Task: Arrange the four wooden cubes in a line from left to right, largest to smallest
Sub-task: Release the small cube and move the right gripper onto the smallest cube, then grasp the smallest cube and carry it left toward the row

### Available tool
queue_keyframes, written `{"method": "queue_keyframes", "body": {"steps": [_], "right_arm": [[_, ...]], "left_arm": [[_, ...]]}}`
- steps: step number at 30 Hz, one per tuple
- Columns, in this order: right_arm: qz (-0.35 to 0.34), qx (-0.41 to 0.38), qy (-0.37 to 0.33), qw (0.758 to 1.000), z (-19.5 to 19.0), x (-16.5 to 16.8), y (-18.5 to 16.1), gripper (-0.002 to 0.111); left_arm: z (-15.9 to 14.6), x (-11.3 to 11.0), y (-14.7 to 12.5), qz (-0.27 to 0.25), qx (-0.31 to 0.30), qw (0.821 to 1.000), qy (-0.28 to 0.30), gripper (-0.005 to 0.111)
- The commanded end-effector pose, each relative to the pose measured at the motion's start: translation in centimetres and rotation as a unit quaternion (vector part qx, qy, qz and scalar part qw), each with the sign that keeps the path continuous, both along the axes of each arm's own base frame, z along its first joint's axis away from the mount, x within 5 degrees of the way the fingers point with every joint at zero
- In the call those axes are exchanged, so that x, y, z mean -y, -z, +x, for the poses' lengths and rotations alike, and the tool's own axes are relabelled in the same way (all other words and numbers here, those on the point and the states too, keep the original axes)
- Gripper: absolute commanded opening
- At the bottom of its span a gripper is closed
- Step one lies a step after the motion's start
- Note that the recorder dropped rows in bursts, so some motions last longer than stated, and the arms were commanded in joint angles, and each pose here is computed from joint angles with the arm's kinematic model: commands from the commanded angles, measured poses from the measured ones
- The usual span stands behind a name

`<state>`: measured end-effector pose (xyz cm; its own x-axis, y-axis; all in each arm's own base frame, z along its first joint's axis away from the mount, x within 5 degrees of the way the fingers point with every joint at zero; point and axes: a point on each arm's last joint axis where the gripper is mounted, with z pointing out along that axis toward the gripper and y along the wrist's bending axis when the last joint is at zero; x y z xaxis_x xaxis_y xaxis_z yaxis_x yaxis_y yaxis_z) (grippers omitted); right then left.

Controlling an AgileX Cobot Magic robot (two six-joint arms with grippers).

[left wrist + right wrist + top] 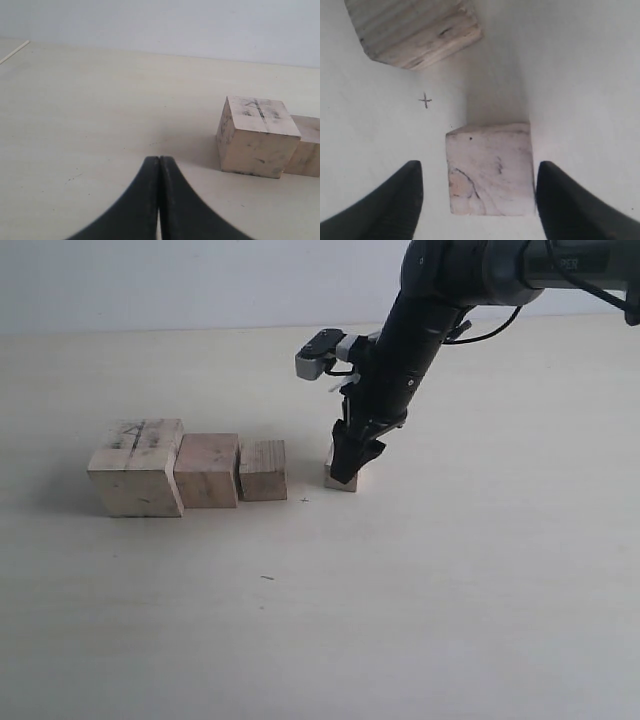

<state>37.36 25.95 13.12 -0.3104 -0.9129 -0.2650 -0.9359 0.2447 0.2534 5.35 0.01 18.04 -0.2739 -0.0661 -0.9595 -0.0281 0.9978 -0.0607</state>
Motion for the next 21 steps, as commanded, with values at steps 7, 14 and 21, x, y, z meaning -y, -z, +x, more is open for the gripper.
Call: {"method": "queue_keyframes", "body": {"steps": [7,14,21], "right_arm": [[0.004,0.004,-0.003,1.0,0.03,-0.06,0.01,0.046],[0.009,0.016,-0.012,1.0,0.17,-0.13,0.01,0.046],[0.018,0.007,-0.007,1.0,0.04,-0.28,-0.07,0.049]], "left_arm": [[-0.02,0.03,-0.12,-0.004,0.007,1.0,0.002,0.0],[-0.02,0.03,-0.12,-0.004,0.007,1.0,0.002,0.0],[-0.02,0.03,-0.12,-0.004,0.007,1.0,0.002,0.0]]}}
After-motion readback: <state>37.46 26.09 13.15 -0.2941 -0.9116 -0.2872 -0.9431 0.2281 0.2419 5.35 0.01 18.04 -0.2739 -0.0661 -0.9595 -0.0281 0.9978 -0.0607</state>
